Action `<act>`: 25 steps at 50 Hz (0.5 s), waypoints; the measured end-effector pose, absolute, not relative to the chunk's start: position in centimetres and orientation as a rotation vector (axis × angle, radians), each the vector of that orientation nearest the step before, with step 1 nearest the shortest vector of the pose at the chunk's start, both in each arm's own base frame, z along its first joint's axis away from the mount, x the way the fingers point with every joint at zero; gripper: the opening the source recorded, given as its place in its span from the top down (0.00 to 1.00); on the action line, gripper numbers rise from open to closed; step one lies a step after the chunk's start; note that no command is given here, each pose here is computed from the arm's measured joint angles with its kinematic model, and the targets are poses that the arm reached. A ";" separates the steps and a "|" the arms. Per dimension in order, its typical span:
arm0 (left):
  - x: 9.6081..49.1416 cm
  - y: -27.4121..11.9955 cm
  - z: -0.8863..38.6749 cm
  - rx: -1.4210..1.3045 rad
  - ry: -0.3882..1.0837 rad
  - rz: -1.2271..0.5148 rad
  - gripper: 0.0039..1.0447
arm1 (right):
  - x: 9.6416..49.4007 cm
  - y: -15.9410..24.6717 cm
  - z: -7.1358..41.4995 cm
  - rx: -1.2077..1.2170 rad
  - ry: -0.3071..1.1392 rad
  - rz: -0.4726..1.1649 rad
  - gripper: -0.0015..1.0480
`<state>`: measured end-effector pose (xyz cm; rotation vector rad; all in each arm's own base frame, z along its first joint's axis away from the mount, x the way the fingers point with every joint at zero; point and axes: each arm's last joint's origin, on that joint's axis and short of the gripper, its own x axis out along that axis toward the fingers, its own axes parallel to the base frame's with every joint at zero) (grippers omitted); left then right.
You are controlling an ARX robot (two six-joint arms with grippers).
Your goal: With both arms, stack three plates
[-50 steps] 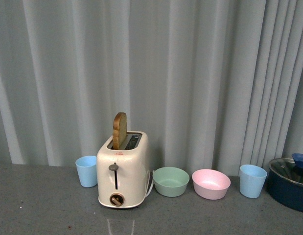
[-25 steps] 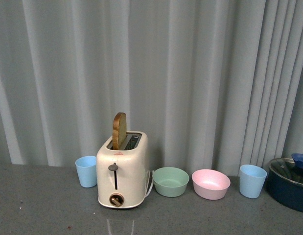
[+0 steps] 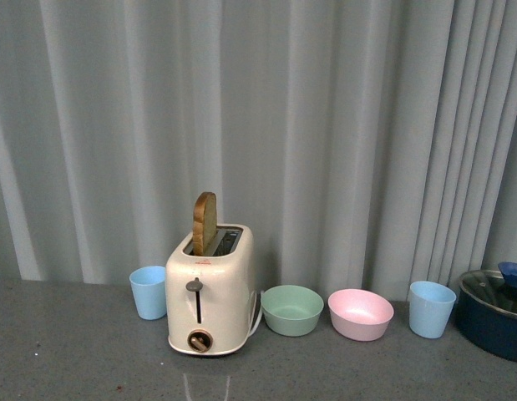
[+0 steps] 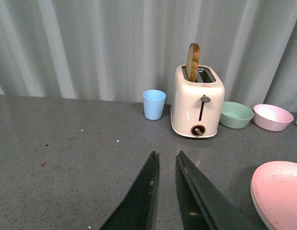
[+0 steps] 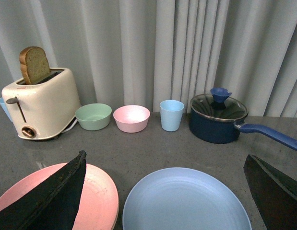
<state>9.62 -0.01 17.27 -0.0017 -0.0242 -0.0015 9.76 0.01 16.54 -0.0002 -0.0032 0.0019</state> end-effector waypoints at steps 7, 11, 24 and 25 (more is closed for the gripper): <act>9.6 0.0 17.3 -0.002 -0.024 -0.002 0.56 | 9.8 0.0 16.5 0.000 -0.003 0.002 0.07; 9.6 0.0 17.3 -0.002 -0.024 -0.002 0.37 | 9.8 0.0 16.5 0.000 -0.003 0.002 0.07; 9.6 0.0 17.3 -0.001 -0.024 -0.002 0.06 | 9.8 0.0 16.5 0.000 -0.003 0.002 0.07; 9.6 0.0 17.3 -0.001 -0.024 -0.002 0.06 | 9.8 0.0 16.5 0.000 -0.003 0.002 0.07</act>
